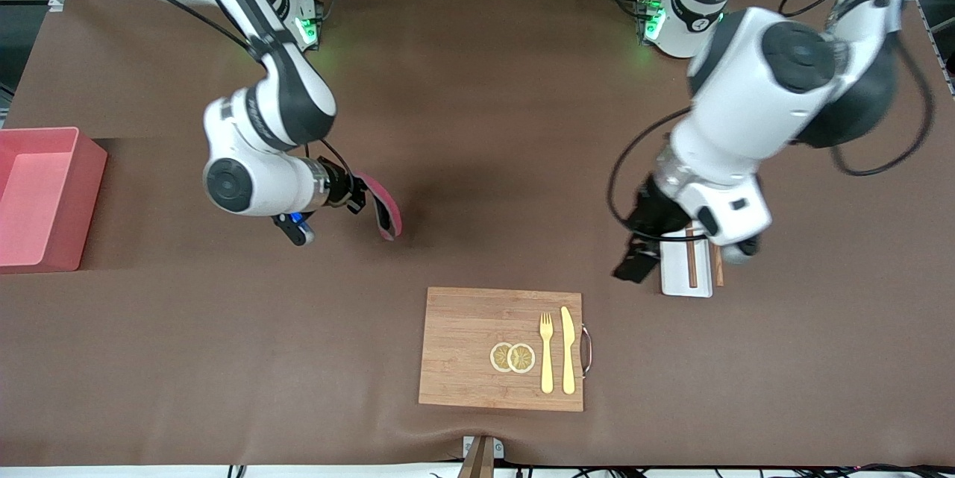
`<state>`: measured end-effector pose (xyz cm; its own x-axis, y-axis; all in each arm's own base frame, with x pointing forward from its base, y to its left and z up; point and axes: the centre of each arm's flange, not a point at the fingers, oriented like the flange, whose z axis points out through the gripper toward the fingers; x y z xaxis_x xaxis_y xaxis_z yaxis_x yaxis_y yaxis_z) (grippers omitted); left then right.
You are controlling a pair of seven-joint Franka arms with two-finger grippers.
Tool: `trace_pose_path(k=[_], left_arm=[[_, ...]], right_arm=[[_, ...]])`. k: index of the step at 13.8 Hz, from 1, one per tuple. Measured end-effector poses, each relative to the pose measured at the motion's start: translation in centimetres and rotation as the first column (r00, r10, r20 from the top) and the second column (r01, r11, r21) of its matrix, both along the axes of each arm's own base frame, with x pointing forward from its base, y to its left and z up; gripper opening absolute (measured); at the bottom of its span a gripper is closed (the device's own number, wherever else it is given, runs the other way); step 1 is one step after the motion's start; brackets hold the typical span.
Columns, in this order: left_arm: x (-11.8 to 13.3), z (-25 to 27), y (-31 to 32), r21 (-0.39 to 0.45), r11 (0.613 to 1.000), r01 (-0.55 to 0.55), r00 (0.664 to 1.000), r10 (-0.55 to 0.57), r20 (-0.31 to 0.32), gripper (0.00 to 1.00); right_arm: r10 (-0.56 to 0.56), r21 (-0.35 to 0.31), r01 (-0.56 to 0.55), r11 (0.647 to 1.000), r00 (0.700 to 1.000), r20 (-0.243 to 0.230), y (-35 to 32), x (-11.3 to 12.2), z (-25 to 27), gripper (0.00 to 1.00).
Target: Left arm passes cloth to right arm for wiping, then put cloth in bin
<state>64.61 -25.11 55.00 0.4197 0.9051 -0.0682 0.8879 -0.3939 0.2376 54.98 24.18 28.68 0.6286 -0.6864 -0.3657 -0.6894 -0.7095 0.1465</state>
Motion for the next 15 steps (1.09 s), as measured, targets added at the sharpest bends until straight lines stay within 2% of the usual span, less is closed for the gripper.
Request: trace_pose_path(k=[2, 4, 6, 7, 9, 10, 12, 13, 15], left_arm=[[-0.1, 1.4, 4.4, 0.019, 0.996, 0.086, 0.996, -0.085, -0.039, 1.00], [-2.0, 3.2, 7.7, 0.043, 0.979, 0.200, 0.977, -0.195, -0.088, 1.00], [-4.8, 5.0, 10.6, 0.071, 0.932, 0.355, 0.929, -0.344, -0.136, 1.00], [-6.2, 5.7, 12.1, 0.078, 0.898, 0.432, 0.895, -0.417, -0.161, 1.00], [-7.8, 6.9, 15.4, 0.081, 0.822, 0.564, 0.820, -0.544, -0.178, 1.00], [-8.1, 7.2, 16.7, 0.081, 0.784, 0.615, 0.783, -0.596, -0.177, 1.00], [-8.4, 7.3, 18.1, 0.078, 0.721, 0.689, 0.721, -0.670, -0.178, 1.00], [-8.4, 7.1, 18.1, 0.074, 0.692, 0.718, 0.693, -0.699, -0.180, 1.00], [-8.5, 7.1, 17.7, 0.072, 0.615, 0.785, 0.617, -0.768, -0.175, 1.00]], right_arm=[[0.093, -0.054, -0.091, 0.994, 0.995, 0.045, -2.7, -0.7, -3.9, 0.04], [0.186, -0.104, -0.178, 0.979, 0.980, 0.075, -7.8, -1.1, -7.0, 0.04], [0.279, -0.153, -0.266, 0.952, 0.958, 0.071, -13.9, -0.6, -8.1, 0.04], [0.342, -0.185, -0.325, 0.928, 0.937, 0.070, -17.0, 0.0, -8.0, 0.04], [0.470, -0.238, -0.441, 0.865, 0.879, 0.079, -24.3, 1.1, -7.6, 0.04], [0.527, -0.238, -0.494, 0.836, 0.845, 0.096, -28.1, 1.4, -7.3, 0.04], [0.636, -0.223, -0.602, 0.767, 0.758, 0.143, -35.7, 1.5, -6.6, 0.04], [0.691, -0.223, -0.656, 0.721, 0.704, 0.163, -39.1, 1.4, -6.1, 0.04], [0.767, -0.235, -0.730, 0.641, 0.617, 0.176, -44.1, 1.6, -4.2, 0.04]])
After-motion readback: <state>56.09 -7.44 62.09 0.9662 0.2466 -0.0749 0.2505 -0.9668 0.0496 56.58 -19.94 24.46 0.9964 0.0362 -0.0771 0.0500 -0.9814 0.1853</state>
